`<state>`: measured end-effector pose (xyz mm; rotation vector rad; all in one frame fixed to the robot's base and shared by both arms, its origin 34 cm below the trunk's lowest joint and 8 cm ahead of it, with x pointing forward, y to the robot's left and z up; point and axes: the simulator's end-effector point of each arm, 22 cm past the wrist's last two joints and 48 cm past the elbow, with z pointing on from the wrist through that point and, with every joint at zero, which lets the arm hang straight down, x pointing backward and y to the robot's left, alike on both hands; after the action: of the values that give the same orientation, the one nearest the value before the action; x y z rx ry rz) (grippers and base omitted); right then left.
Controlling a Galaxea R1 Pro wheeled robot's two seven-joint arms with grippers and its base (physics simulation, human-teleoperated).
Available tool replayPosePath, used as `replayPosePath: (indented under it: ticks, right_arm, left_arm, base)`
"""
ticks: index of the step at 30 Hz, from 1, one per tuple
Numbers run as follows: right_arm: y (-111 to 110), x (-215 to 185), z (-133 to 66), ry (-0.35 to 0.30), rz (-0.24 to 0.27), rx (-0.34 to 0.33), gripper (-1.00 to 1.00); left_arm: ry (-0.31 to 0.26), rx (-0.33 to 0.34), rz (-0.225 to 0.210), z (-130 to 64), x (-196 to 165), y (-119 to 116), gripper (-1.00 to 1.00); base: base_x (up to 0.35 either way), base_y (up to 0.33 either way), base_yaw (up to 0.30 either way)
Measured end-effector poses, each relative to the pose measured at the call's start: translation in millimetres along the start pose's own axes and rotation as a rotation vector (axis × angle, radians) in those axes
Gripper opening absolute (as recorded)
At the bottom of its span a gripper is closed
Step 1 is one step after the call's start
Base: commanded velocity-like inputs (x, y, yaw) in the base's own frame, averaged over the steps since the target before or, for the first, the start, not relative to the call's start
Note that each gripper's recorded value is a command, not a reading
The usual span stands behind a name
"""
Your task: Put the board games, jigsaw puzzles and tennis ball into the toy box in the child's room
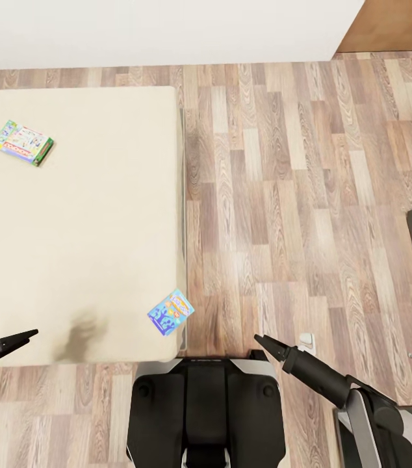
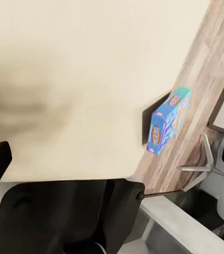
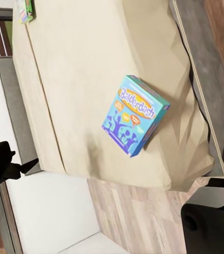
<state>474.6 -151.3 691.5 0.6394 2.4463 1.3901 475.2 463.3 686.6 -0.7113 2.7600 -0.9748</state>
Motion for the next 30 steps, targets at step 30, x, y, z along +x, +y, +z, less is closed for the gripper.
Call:
replayPosePath:
  ticks: [30]
  right_arm:
    - [19.4, -13.1, -3.3, -0.022, -0.035, -0.025, 1.0]
  left_arm:
    - [-0.036, 0.022, 0.017, -12.2, -14.4, -16.8, 1.0]
  base:
    - [0.0, 0.0, 0.0]
